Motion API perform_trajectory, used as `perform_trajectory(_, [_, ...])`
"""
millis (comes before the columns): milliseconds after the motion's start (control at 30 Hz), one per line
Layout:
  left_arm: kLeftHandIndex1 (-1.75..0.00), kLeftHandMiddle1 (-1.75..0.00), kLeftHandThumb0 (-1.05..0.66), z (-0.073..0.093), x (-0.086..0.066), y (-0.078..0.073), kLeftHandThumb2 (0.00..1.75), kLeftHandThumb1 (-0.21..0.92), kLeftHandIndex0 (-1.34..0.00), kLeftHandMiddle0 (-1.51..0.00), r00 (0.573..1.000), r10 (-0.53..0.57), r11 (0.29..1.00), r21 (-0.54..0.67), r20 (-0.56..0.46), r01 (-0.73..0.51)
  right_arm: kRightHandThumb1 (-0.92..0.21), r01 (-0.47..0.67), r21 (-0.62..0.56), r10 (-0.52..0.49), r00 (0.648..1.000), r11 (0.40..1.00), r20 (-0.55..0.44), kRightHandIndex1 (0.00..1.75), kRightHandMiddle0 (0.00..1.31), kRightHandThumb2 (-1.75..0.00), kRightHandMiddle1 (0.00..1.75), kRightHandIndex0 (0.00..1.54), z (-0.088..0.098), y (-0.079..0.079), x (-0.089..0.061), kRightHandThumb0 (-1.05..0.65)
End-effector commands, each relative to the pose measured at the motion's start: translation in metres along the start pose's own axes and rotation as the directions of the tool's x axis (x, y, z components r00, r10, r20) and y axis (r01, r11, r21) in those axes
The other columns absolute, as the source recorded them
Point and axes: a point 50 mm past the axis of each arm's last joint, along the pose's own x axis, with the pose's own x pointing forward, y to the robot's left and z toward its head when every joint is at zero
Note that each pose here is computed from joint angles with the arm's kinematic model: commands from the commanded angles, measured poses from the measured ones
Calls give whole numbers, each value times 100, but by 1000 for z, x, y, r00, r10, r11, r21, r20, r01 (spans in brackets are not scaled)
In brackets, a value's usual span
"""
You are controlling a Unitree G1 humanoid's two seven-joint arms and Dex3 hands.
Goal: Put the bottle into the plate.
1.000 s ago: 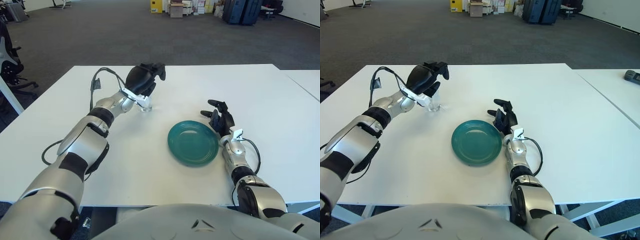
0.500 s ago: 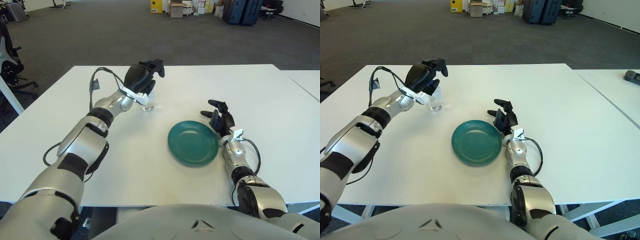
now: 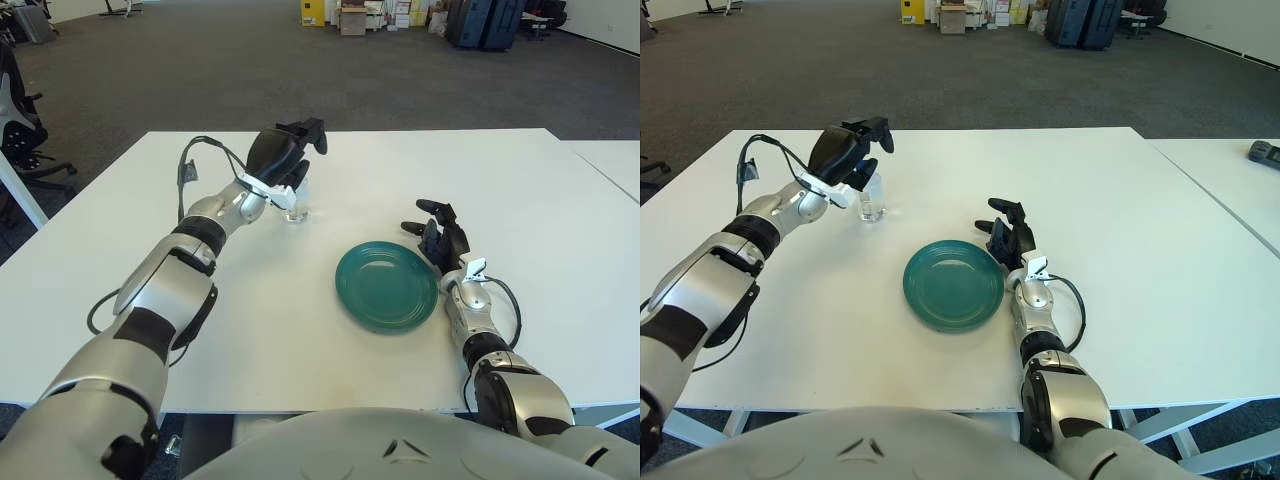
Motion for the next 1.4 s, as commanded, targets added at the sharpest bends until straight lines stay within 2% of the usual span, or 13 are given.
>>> perform_trajectory(0, [-175, -171, 0, -1, 1, 3, 148, 18, -49, -73, 1000, 14, 1000, -18, -15, -14, -92, 41, 63, -24, 968, 997, -250, 70, 0, -99, 103, 53, -51, 8, -44, -81])
perform_trajectory(400, [-175, -171, 0, 0, 2, 2, 147, 18, -48, -72, 1000, 9, 999, -50, -25, -11, -92, 38, 65, -20, 967, 997, -255, 72, 0, -99, 104, 55, -51, 8, -44, -82])
perform_trajectory(600, [-175, -170, 0, -4, 3, 1, 148, 17, -49, -73, 997, -30, 996, -84, -72, 24, -92, 41, 68, -23, 967, 997, -255, 72, 0, -98, 104, 55, -51, 8, -44, -81])
perform_trajectory(667, [-167, -173, -1, -8, 4, 1, 138, 25, -48, -67, 992, -67, 993, -99, -105, 57, -92, 43, 68, -24, 966, 997, -256, 72, 0, -98, 104, 55, -51, 8, -44, -81])
perform_trajectory(700, [-165, -173, -13, -9, 4, 1, 128, 29, -38, -55, 990, -83, 992, -106, -118, 70, -92, 44, 68, -25, 966, 997, -256, 72, 0, -98, 104, 55, -51, 8, -44, -81])
perform_trajectory(733, [-161, -174, -32, -10, 4, 1, 108, 38, -24, -37, 988, -91, 991, -110, -123, 78, -92, 44, 68, -25, 966, 997, -256, 72, 0, -98, 104, 55, -51, 8, -44, -81])
perform_trajectory(767, [-160, -174, -38, -12, 4, 0, 100, 41, -19, -30, 981, -137, 986, -116, -135, 122, -92, 44, 67, -26, 966, 997, -256, 72, 0, -98, 104, 55, -51, 8, -44, -81])
perform_trajectory(833, [-77, -80, -72, -15, 2, -2, 59, 67, -8, -13, 967, -208, 974, -120, -148, 192, -92, 44, 65, -26, 966, 997, -257, 72, 0, -97, 104, 54, -51, 8, -44, -80])
perform_trajectory(867, [-52, -52, -83, -16, 1, -2, 44, 76, -5, -8, 962, -227, 971, -115, -155, 210, -92, 44, 65, -26, 966, 997, -258, 72, 0, -97, 104, 54, -52, 8, -44, -80])
perform_trajectory(933, [-28, -26, -93, -18, 0, -2, 34, 84, -3, -4, 957, -236, 970, -100, -168, 222, -92, 43, 64, -25, 966, 997, -259, 72, 0, -97, 104, 54, -52, 8, -44, -80])
perform_trajectory(967, [-18, -17, -98, -19, 0, -3, 32, 87, -2, -3, 955, -239, 970, -92, -174, 226, -92, 43, 63, -25, 966, 997, -259, 72, 0, -97, 104, 54, -52, 8, -44, -80])
perform_trajectory(1067, [-6, -5, -102, -21, -3, -5, 32, 90, 0, -1, 951, -234, 972, -54, -202, 227, -92, 41, 60, -25, 966, 997, -258, 72, 0, -96, 104, 54, -52, 8, -44, -80])
perform_trajectory(1367, [0, 0, -105, -23, -9, -13, 44, 92, 0, 0, 947, -200, 979, -9, -250, 204, -92, 40, 47, -26, 964, 998, -264, 72, 0, -97, 104, 52, -52, 8, -44, -81])
